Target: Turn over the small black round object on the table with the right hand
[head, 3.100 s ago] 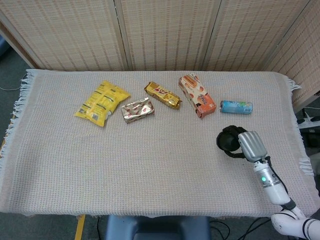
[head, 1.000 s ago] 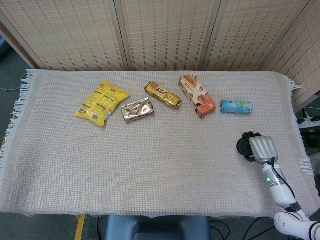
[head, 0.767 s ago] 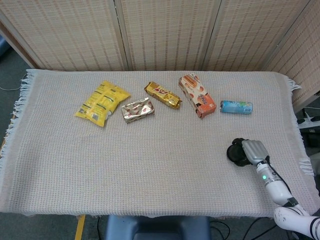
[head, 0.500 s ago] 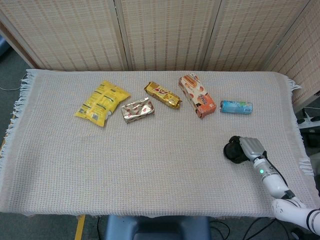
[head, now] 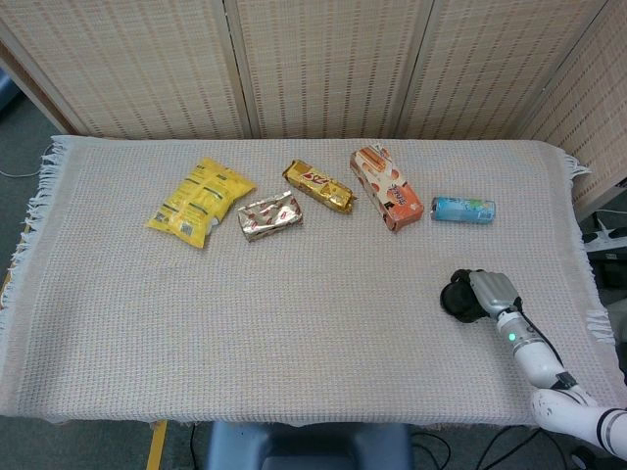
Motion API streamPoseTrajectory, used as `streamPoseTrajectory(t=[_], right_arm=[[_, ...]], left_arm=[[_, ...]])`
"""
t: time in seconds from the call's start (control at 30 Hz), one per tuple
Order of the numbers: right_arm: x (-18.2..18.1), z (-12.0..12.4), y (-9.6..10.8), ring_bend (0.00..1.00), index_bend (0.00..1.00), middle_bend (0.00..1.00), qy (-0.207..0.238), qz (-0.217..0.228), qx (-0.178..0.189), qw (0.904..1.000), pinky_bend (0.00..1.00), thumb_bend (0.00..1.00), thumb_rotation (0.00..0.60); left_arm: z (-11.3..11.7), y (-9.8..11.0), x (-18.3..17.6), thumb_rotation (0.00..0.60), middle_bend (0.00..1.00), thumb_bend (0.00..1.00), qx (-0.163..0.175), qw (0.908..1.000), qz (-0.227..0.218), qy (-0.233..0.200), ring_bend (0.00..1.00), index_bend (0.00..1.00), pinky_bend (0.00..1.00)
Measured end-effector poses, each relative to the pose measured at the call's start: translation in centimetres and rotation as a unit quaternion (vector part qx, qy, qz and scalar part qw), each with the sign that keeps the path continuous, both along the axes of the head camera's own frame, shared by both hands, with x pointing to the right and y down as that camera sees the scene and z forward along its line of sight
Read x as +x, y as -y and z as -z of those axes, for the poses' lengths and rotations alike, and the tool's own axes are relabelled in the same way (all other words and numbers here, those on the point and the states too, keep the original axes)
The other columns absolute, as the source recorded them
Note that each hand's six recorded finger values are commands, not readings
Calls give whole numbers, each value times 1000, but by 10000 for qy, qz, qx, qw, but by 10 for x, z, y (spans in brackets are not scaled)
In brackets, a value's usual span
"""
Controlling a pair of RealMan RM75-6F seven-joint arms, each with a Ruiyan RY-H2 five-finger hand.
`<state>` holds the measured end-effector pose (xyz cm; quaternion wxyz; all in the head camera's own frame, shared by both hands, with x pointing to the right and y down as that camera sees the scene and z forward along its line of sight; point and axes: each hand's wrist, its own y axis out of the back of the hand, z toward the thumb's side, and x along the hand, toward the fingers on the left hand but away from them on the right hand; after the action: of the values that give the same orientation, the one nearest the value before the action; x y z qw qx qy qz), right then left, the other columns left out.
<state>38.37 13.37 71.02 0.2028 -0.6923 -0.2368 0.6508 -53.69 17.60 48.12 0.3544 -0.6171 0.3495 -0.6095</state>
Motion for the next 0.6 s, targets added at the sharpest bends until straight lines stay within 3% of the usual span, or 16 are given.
streamPoseTrajectory(t=[0.17, 0.27, 0.47, 0.6], right_arm=[[0, 1, 0, 34, 607, 126, -11, 93, 61, 9999, 340, 267, 600], [2, 1, -2, 0, 514, 55, -25, 122, 25, 9999, 173, 262, 600], [5, 2, -5, 0, 271, 0, -58, 178, -103, 9998, 23, 207, 600], [7, 2, -6, 0, 100, 0, -101, 207, -195, 9995, 1, 186, 600]], left_arm=[[0, 0, 0, 600, 154, 529, 0, 10000, -1, -4, 190, 523, 525], [0, 0, 0, 600, 155, 529, 1, 10000, -3, -4, 191, 526, 526], [0, 0, 0, 600, 157, 529, 3, 10000, -2, 0, 191, 526, 525], [0, 0, 0, 600, 157, 528, 3, 10000, 2, -6, 192, 524, 525]])
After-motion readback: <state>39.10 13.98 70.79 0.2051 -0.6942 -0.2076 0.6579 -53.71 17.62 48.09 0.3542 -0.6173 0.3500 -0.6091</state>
